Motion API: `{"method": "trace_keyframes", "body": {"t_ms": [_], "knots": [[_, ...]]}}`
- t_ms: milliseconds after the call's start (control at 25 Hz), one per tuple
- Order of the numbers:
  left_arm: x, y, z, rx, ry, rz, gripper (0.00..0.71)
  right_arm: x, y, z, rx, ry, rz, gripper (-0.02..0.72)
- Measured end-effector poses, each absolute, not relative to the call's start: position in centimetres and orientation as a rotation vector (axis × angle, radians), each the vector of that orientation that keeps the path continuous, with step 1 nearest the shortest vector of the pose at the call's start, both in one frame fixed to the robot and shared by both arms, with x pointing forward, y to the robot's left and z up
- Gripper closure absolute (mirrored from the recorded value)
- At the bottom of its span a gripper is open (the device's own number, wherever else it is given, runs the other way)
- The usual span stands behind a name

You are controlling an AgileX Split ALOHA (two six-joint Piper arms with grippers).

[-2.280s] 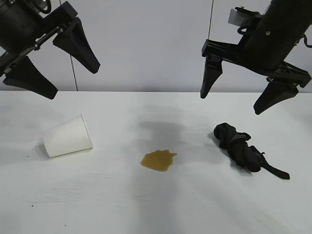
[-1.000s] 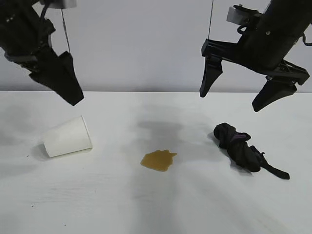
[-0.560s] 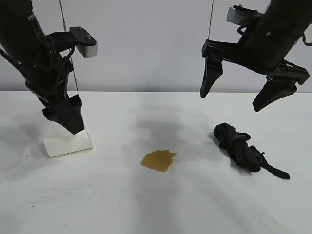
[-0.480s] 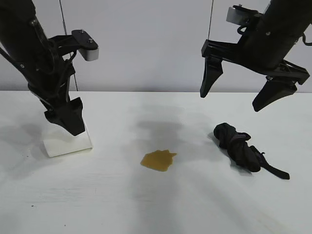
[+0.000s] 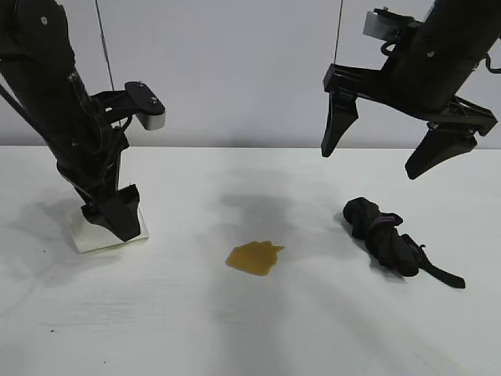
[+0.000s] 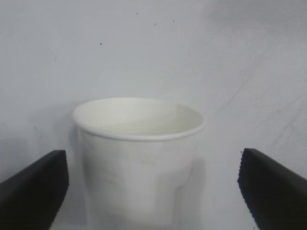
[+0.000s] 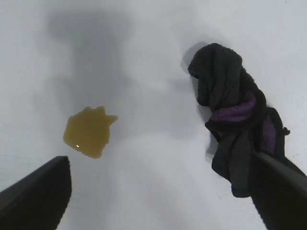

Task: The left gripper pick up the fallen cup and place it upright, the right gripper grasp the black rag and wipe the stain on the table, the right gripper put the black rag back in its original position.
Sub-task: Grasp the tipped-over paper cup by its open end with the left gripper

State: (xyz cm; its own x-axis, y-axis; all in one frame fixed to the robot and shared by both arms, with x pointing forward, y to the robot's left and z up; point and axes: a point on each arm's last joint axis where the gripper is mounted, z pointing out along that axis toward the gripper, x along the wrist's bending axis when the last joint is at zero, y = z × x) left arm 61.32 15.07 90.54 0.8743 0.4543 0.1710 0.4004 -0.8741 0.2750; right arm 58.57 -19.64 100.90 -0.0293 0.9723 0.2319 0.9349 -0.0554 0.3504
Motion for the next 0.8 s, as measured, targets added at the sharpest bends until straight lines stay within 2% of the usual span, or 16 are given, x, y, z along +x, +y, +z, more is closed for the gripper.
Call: {"method": "trace_keyframes", "body": {"t_ms": [400, 560, 800], "knots": [[61.75, 14.82, 89.96, 2.785, 0.678, 0.347, 0.123, 58.55, -19.65, 100.89, 2.126, 2.097, 0.641, 0.009], [61.77, 14.81, 89.88, 2.788, 0.668, 0.350, 0.223, 58.55, -19.65, 100.89, 2.126, 2.097, 0.641, 0.009], [61.93, 14.75, 89.96, 2.791, 0.614, 0.378, 0.250, 58.55, -19.65, 100.89, 2.126, 2.097, 0.641, 0.009]]}}
